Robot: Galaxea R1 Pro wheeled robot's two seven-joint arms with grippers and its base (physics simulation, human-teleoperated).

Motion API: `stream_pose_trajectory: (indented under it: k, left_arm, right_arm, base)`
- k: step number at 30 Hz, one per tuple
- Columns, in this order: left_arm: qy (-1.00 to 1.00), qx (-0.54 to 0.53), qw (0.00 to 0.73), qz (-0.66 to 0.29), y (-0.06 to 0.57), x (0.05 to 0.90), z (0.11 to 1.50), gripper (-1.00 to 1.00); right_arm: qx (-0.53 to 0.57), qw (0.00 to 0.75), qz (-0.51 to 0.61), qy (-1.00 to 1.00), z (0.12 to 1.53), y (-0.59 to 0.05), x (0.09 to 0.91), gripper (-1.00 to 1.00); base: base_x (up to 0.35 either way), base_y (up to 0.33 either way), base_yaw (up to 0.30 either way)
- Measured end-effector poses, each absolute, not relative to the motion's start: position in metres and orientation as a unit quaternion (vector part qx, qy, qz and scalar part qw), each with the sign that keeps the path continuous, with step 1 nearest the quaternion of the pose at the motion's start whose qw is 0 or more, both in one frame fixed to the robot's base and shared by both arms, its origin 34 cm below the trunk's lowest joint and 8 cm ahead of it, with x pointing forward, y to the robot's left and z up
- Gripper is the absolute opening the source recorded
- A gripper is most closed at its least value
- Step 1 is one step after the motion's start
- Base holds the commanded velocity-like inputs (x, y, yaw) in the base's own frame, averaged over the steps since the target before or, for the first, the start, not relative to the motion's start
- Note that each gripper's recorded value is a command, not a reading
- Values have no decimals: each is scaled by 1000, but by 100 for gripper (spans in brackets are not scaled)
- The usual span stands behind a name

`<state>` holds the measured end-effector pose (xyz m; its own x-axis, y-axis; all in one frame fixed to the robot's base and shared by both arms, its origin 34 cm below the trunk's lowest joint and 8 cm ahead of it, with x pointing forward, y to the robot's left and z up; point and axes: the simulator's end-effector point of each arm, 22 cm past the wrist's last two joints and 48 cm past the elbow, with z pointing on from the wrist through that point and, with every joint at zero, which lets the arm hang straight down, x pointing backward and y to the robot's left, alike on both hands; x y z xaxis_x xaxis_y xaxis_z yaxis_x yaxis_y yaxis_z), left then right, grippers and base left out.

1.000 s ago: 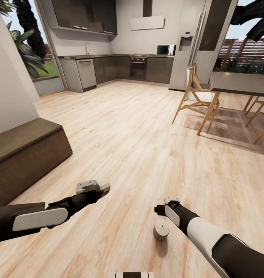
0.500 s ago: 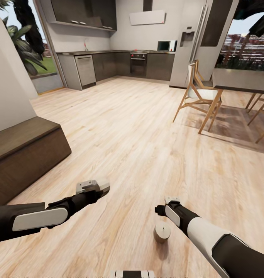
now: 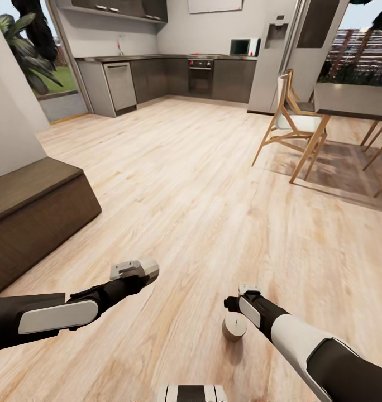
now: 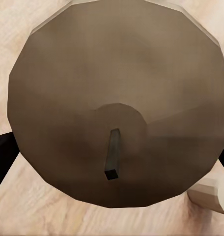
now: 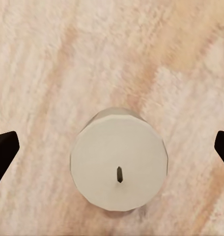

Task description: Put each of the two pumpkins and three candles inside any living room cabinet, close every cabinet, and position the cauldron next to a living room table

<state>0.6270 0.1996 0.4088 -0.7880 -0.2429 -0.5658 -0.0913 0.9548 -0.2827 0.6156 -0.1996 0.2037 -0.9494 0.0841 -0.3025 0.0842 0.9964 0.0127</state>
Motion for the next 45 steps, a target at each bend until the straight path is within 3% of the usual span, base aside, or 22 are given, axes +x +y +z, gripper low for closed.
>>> stream_pose_trajectory:
  k: [45]
  left_arm:
    - [952,-91,271,-113,201,614,358,-100]
  right_arm:
    - [43,111,-4,993,157,-202,588,100]
  base:
    - [20,0,0]
